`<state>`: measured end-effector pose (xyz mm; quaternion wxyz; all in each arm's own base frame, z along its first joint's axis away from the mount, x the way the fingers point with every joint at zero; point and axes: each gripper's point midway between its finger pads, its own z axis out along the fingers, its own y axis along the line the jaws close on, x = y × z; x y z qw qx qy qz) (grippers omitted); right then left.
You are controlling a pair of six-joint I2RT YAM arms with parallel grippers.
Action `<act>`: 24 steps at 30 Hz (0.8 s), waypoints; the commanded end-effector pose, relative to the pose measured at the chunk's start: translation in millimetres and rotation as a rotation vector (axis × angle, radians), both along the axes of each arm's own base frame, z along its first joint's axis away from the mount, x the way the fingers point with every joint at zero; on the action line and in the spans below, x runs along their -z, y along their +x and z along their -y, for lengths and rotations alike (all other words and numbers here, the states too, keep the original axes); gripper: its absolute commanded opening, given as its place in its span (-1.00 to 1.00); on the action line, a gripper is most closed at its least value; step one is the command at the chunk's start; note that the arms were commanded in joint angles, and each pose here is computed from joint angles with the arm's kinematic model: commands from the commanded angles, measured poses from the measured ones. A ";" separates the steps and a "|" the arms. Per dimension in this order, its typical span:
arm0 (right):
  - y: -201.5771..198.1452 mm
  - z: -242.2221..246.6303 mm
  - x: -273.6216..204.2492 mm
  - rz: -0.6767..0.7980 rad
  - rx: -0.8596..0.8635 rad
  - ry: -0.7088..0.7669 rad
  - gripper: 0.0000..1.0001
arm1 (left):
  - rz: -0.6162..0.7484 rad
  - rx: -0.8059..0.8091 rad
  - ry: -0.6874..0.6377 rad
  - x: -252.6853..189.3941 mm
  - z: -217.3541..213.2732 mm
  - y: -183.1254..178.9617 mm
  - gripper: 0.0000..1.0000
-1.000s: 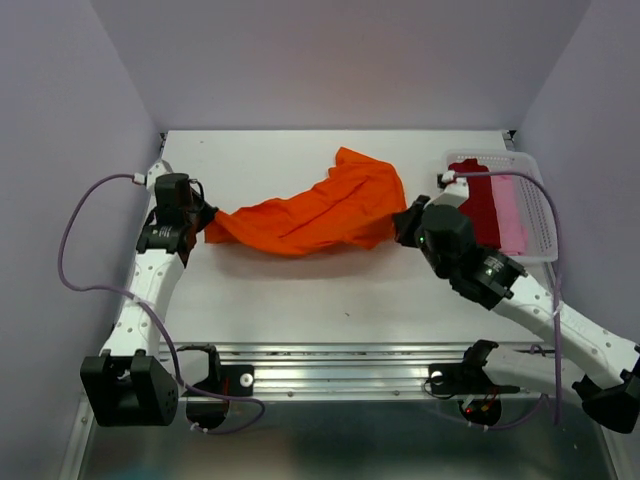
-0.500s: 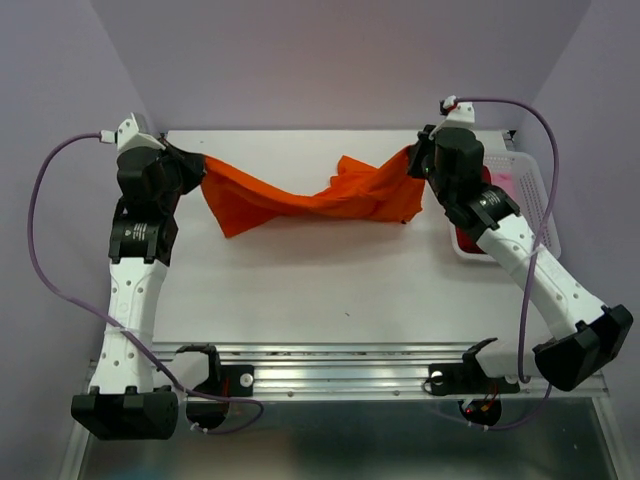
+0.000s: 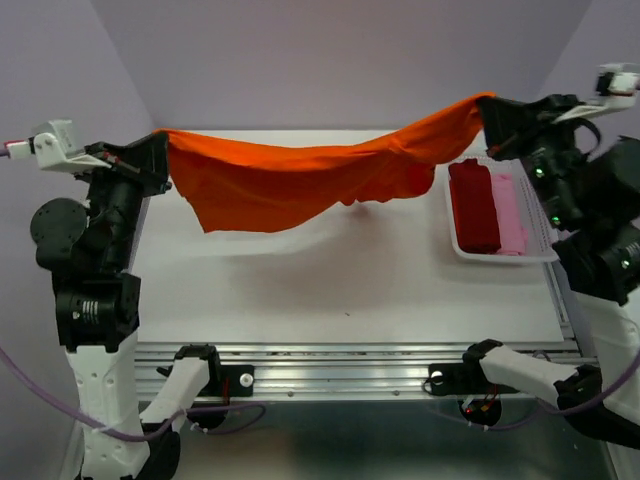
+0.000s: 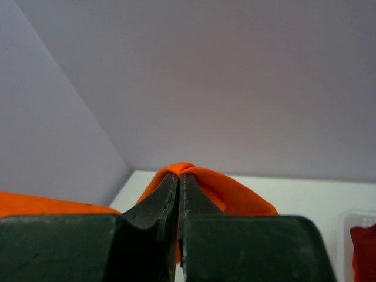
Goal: Roll the t-shirts
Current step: Flatten out the T-shirt at the center of the board.
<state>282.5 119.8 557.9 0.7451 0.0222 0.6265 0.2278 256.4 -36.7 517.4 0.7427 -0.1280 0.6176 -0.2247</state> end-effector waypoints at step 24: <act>45.1 -4.4 50.5 -0.088 0.093 -0.129 -0.99 | -0.217 -0.095 0.093 108.3 -18.8 32.3 -1.00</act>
